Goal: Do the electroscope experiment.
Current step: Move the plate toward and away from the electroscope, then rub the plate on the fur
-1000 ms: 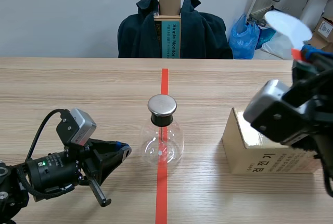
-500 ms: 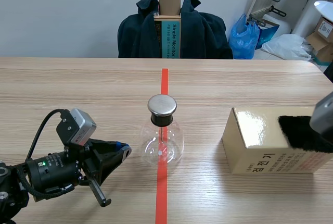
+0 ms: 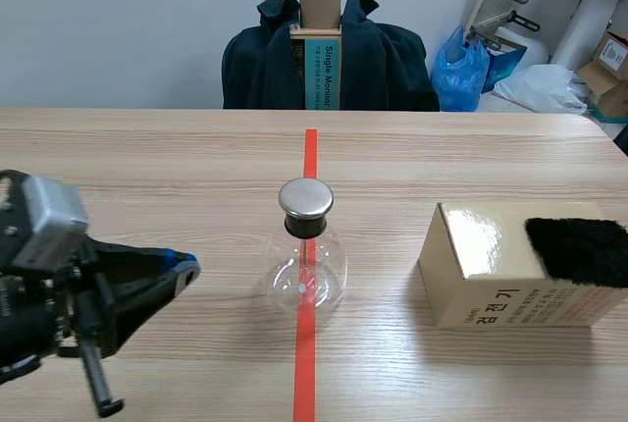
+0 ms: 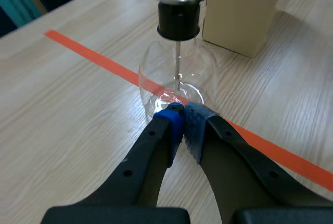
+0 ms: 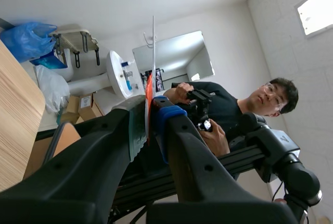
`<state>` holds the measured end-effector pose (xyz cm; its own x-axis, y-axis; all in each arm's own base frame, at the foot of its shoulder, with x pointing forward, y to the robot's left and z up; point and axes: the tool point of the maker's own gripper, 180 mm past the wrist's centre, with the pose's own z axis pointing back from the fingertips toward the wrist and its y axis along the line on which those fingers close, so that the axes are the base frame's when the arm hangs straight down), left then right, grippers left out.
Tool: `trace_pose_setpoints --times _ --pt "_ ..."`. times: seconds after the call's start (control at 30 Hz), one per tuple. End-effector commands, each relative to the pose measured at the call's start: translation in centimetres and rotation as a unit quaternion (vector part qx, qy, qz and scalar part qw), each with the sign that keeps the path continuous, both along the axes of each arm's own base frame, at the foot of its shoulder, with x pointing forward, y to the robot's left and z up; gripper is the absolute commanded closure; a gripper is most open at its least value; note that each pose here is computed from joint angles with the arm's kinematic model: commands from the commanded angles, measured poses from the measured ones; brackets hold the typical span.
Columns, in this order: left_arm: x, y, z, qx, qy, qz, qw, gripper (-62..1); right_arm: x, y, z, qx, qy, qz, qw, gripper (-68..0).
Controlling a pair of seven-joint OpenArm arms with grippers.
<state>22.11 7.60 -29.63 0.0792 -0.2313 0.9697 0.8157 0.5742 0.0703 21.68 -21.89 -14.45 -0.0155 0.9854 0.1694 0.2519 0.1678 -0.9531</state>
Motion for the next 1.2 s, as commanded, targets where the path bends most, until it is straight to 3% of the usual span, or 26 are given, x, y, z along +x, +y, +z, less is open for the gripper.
trace_pose_setpoints --times 0.0,0.07,0.2,0.23,0.4,0.6,0.77,0.97,1.17 --pt "-1.3 0.1 0.9 -0.009 0.000 -0.001 1.0000 -3.8 0.0 -0.4 1.1 -0.002 -0.019 -0.007 0.9998 -0.8" --pt "-2.3 0.6 1.9 -0.005 -0.004 0.003 1.0000 -13.5 -0.2 -0.7 1.1 -0.003 -0.015 -0.009 0.9998 -0.8" --pt "-3.4 1.2 3.5 -0.011 -0.017 0.013 0.9997 -58.2 -0.7 -1.2 0.6 -0.002 -0.003 -0.015 0.9999 -0.8" --pt "-3.5 1.3 3.9 -0.019 -0.023 0.014 0.9995 -62.3 -0.8 -1.4 0.4 -0.002 0.000 -0.017 0.9999 -0.8" --pt "-3.1 1.7 4.5 -0.020 -0.036 0.023 0.9989 -62.3 -1.0 -2.3 -1.1 0.000 0.021 -0.029 0.9994 -0.8" --pt "-3.1 1.8 4.5 -0.016 -0.037 0.023 0.9989 -62.3 -1.9 -3.2 -5.4 -0.012 0.069 -0.018 0.9974 -0.8" --pt "-3.1 1.8 4.4 -0.014 -0.036 0.023 0.9990 -62.3 -1.2 -4.3 -8.4 -0.013 0.067 -0.043 0.9968 -0.8" --pt "-3.1 1.9 4.3 -0.012 -0.034 0.023 0.9991 -62.3 -0.2 -3.1 -13.2 -0.016 0.108 -0.024 0.9938 -0.8" --pt "-3.1 1.9 4.3 -0.012 -0.034 0.023 0.9991 -62.3 -0.1 -1.5 -16.1 -0.016 0.140 0.000 0.9900 -0.8"
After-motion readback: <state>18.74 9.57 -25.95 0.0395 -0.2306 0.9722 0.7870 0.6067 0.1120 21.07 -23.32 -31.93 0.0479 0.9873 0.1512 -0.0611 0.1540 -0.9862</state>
